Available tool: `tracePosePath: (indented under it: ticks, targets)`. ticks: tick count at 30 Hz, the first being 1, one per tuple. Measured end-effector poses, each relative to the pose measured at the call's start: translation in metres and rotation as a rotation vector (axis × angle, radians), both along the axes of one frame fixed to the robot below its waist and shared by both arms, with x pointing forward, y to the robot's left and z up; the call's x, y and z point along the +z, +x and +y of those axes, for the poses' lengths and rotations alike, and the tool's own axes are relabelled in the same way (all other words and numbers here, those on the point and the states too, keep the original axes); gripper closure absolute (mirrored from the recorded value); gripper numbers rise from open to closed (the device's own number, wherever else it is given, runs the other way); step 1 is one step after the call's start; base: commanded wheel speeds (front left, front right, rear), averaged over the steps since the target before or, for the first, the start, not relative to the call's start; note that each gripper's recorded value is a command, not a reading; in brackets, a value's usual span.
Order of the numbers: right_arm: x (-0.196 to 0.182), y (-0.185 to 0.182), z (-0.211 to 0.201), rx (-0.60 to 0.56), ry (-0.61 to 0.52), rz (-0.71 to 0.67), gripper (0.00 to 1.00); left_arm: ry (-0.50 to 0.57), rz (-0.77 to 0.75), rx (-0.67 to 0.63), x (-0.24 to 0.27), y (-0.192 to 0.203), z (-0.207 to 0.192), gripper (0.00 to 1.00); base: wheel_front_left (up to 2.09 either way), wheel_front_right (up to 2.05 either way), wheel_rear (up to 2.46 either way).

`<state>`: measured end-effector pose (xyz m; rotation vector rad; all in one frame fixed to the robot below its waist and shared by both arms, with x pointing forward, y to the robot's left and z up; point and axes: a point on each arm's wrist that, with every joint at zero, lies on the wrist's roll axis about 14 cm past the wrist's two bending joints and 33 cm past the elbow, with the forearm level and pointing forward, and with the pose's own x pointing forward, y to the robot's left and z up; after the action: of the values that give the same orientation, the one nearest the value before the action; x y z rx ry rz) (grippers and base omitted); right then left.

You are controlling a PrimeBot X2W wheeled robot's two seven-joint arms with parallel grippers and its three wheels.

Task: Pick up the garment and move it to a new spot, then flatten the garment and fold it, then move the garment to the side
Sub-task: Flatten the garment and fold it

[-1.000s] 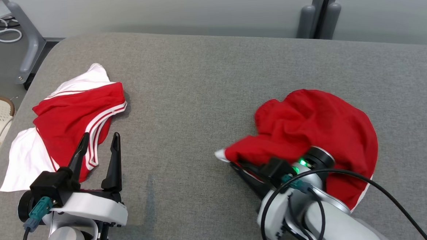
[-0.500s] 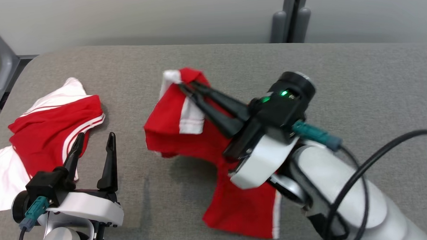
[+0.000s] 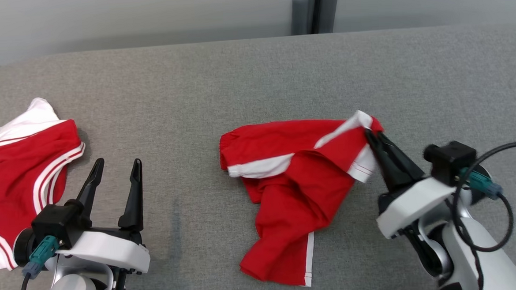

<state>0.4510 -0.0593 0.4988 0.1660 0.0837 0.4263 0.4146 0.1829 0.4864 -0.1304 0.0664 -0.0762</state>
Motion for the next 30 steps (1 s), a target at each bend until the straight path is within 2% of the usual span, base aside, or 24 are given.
tracePosePath:
  ticks: [3, 8, 9, 10, 11, 21, 30]
  targets:
    - [-0.03, -0.002, -0.024, -0.073, 0.0, 0.085, 1.0, -0.002, 0.009, -0.013, -0.004, 0.004, -0.005, 0.0, 0.0, 0.0, 0.0]
    - [-0.065, -0.007, -0.04, -0.122, 0.013, 0.18, 1.0, -0.002, 0.019, -0.022, -0.009, 0.009, -0.007, 0.0, 0.0, 0.0, 0.0]
    - [-0.068, -0.006, -0.042, -0.126, 0.008, 0.185, 0.89, -0.002, 0.021, -0.023, -0.009, 0.01, -0.008, 0.0, 0.0, 0.0, 0.0]
    - [-0.069, -0.005, -0.043, -0.129, 0.011, 0.182, 0.56, -0.001, 0.021, -0.023, -0.009, 0.01, -0.008, 0.0, 0.0, 0.0, 0.0]
    - [-0.07, -0.005, -0.044, -0.134, 0.014, 0.181, 0.02, -0.001, 0.022, -0.024, -0.009, 0.01, -0.008, 0.0, 0.0, 0.0, 0.0]
    - [-0.049, -0.008, -0.079, -0.215, -0.011, 0.093, 0.0, -0.002, -0.005, -0.006, 0.002, 0.001, -0.005, 0.0, 0.0, 0.0, 0.0]
    - [0.018, -0.019, -0.098, -0.274, -0.04, -0.121, 0.0, -0.007, -0.02, 0.023, 0.011, -0.019, 0.002, 0.0, 0.0, 0.0, 0.0]
